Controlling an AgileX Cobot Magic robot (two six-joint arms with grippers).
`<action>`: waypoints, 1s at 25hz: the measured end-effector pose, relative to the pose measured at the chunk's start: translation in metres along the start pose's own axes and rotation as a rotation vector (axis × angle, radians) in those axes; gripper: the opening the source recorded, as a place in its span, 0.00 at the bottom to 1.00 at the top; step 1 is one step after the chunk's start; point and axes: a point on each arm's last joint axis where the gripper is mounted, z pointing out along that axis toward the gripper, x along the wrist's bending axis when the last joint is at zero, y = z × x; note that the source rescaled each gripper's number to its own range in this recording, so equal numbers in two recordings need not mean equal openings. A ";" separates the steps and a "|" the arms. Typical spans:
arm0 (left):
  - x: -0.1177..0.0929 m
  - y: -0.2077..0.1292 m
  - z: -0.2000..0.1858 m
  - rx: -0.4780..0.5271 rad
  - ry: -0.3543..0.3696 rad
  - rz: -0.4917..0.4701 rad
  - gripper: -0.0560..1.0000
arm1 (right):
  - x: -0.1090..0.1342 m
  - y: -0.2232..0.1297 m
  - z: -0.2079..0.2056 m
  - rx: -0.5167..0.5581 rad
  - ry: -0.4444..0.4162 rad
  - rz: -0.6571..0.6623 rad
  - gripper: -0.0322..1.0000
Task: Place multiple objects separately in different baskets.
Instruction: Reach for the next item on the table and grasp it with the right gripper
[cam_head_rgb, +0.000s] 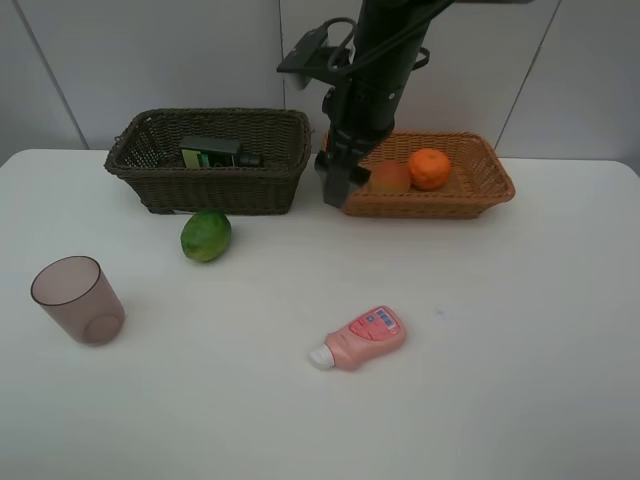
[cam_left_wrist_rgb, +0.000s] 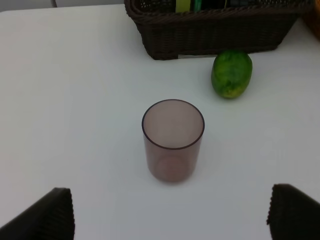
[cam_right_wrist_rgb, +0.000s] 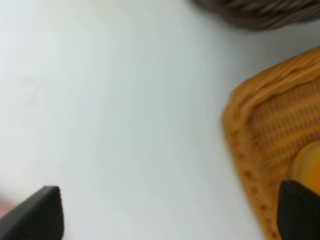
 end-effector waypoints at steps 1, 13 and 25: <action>0.000 0.000 0.000 0.000 0.000 0.000 1.00 | 0.002 -0.001 -0.001 0.016 0.018 -0.018 0.81; 0.000 0.000 0.000 0.000 0.000 0.000 1.00 | 0.049 -0.041 0.007 0.044 0.105 -0.390 0.81; 0.000 0.000 0.000 0.000 0.000 0.000 1.00 | 0.088 -0.086 0.056 0.056 0.168 -0.714 0.81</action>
